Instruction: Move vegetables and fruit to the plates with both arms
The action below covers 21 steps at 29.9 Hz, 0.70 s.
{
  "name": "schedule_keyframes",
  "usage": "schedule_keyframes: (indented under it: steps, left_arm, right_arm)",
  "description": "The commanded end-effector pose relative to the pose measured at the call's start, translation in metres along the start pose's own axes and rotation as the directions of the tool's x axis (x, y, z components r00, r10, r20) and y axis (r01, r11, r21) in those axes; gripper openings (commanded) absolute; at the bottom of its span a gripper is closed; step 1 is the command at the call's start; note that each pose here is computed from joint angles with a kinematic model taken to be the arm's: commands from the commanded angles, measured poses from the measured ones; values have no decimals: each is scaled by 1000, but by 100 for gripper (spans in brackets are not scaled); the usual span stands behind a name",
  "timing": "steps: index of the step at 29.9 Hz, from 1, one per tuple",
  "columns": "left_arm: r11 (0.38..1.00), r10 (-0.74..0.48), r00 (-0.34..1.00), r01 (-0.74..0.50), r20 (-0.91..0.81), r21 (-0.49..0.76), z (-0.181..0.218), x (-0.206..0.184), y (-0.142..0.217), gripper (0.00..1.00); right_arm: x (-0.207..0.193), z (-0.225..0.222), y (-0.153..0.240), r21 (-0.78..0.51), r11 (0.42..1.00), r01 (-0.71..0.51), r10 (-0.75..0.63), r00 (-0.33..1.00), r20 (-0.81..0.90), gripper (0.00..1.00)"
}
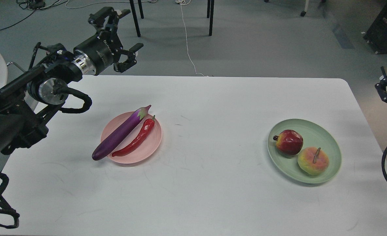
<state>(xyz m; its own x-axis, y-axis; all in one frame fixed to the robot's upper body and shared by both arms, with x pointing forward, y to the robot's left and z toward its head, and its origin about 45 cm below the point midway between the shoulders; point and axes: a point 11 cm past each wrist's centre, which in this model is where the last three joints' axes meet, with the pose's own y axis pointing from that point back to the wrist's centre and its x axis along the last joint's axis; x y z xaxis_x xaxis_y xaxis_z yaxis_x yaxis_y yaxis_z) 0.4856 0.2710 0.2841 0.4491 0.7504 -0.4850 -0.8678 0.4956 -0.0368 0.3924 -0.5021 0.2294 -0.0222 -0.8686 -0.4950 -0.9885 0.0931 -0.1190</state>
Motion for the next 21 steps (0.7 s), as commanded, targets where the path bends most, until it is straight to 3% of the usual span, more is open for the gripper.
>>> schedule_keyframes:
  steps: [1,5,9,21]
  left_arm:
    - [995,68,992,-75,-104,-64,-3,25,8,98]
    - [972,163,965,-192,-206,-132,1,59,26,98]
    - [959,233,936,-266,-265,-96,-31,71,25,98]
    - [948,231,902,-293,-365,-124,-41,71,25,98]
  right_arm:
    - [-15,28,-7,-3,1000,5,-5,998,69,99]
    - [-37,49,-15,-8,1000,28,-27,989,145,99]
    - [-52,64,-30,-4,1000,16,-15,979,205,99]
    - [-58,93,-35,-68,998,-17,31,977,209,99]
